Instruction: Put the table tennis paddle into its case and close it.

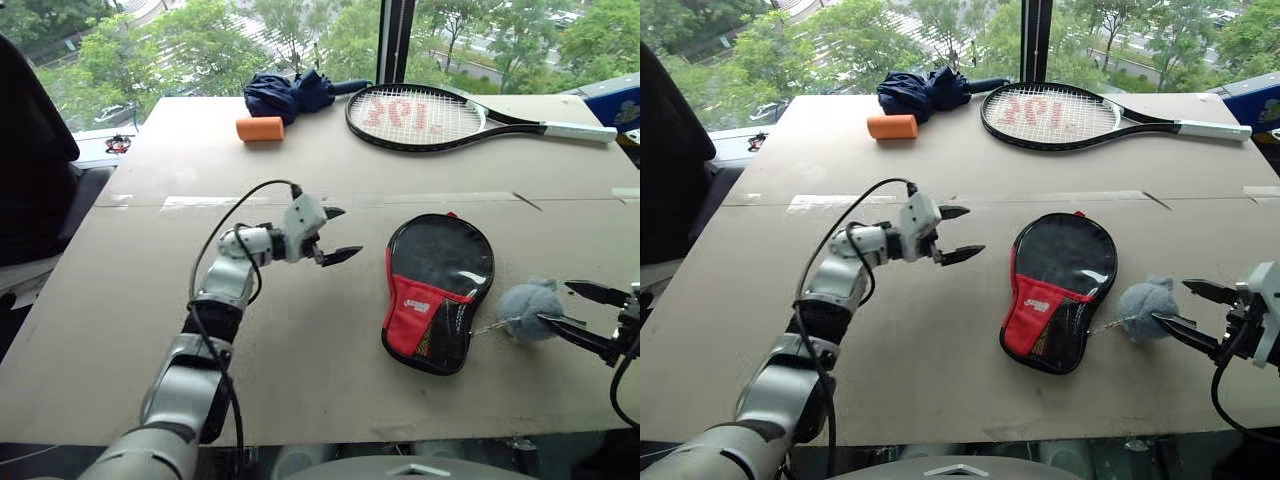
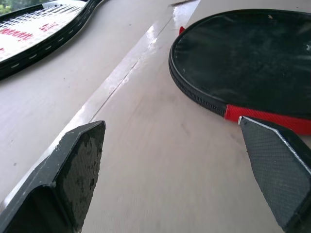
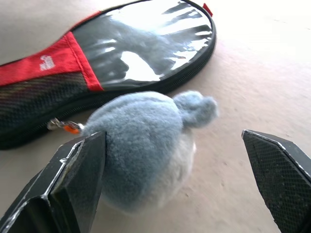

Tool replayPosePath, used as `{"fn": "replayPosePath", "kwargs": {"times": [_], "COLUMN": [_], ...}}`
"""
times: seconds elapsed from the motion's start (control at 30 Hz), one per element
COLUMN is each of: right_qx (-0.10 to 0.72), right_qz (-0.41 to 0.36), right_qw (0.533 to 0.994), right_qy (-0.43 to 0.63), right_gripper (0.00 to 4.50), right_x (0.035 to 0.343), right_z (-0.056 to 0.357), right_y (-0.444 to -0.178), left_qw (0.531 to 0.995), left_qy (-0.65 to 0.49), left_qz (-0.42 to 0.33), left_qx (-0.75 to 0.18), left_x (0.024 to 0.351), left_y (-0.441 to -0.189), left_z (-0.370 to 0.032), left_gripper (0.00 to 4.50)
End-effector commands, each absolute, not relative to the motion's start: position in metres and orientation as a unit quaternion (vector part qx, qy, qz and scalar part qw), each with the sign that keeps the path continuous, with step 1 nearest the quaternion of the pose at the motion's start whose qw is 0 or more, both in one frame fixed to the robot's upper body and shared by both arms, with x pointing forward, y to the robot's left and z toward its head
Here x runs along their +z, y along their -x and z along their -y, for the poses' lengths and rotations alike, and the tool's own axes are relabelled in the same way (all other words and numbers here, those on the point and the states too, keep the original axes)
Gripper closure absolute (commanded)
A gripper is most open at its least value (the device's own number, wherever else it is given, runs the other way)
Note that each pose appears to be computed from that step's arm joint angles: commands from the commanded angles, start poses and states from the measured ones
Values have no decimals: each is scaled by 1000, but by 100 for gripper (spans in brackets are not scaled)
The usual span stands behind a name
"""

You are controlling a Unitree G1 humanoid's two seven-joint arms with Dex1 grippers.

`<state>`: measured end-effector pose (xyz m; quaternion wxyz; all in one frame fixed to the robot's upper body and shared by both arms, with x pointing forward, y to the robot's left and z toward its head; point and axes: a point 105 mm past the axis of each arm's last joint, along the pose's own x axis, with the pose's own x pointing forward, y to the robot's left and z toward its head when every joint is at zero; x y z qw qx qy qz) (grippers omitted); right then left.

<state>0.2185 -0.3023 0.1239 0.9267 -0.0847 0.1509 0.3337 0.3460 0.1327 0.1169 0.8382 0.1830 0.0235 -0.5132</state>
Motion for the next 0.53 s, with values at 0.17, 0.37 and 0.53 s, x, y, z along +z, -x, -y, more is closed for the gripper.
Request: {"fn": "replayPosePath", "kwargs": {"times": [0.17, 0.37, 0.53], "right_qx": [303, 332, 360], "right_qz": [-96, -129, -135], "right_qw": [946, 931, 917], "right_qy": [61, 74, 105], "right_gripper": [5, 5, 5], "right_x": [130, 114, 101], "right_z": [358, 361, 357], "right_y": [-207, -197, -196], "left_qw": [847, 850, 844], "left_qy": [-154, -148, -139], "left_qz": [-80, -104, -128], "left_qx": [-503, -495, -502], "left_x": [113, 104, 96], "left_y": [-277, -249, -224], "left_z": [-173, -178, -174], "left_gripper": [0, 0, 0]}}
